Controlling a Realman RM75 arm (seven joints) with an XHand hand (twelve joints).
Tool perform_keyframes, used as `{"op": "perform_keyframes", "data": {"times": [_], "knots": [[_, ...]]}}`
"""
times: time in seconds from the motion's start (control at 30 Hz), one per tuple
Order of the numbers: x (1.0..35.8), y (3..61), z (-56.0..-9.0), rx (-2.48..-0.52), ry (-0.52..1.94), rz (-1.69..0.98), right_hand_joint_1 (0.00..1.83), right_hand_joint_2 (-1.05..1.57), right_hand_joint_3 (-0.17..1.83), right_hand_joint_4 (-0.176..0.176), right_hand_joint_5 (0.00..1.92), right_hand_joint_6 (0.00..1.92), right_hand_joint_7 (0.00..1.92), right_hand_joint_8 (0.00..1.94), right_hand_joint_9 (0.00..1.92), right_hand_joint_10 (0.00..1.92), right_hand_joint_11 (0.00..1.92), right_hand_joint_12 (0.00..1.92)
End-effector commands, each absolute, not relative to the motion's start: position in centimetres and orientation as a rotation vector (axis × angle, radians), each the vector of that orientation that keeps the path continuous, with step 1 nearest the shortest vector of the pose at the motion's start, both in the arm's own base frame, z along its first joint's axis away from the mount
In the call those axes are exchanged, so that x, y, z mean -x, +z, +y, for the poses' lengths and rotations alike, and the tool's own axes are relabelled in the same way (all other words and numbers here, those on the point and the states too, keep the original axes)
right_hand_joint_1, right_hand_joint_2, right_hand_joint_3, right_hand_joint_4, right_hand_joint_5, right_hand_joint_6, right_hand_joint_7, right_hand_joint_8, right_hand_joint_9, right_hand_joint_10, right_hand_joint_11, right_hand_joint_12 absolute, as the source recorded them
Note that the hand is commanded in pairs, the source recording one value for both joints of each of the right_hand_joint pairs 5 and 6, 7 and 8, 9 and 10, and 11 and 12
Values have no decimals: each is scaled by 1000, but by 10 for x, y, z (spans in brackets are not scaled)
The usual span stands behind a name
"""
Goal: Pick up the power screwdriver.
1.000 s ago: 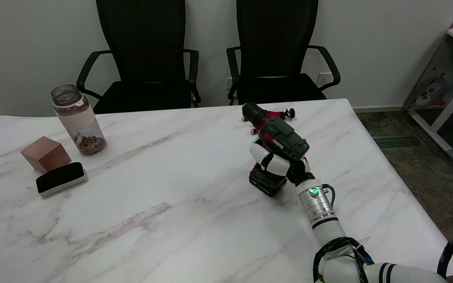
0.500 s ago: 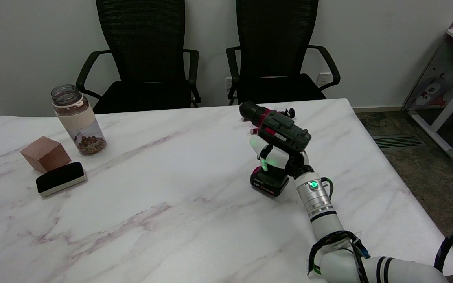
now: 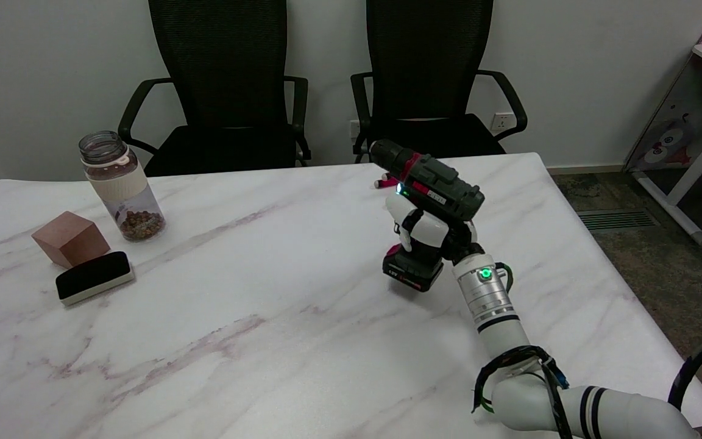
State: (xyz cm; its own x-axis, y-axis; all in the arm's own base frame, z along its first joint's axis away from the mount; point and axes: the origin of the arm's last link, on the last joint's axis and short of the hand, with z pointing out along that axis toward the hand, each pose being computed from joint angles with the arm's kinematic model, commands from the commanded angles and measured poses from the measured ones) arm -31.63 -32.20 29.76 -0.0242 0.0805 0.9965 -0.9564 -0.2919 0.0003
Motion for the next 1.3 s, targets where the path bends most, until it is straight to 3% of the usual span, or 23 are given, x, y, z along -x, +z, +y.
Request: {"op": "perform_keyframes", "data": {"times": [0.03, 0.7, 1.3], "knots": [[286, 296, -337, -1428, 1531, -1001, 817, 788, 806, 176, 1920, 1920, 1920, 1920, 1920, 1920, 1920, 1920], [217, 293, -356, -1650, 1562, -971, 813, 783, 824, 176, 1912, 1912, 1912, 1912, 1920, 1920, 1920, 1920], [203, 274, -370, -1663, 1537, -1053, 812, 728, 839, 176, 1856, 1856, 1856, 1856, 1920, 1920, 1920, 1920]]}}
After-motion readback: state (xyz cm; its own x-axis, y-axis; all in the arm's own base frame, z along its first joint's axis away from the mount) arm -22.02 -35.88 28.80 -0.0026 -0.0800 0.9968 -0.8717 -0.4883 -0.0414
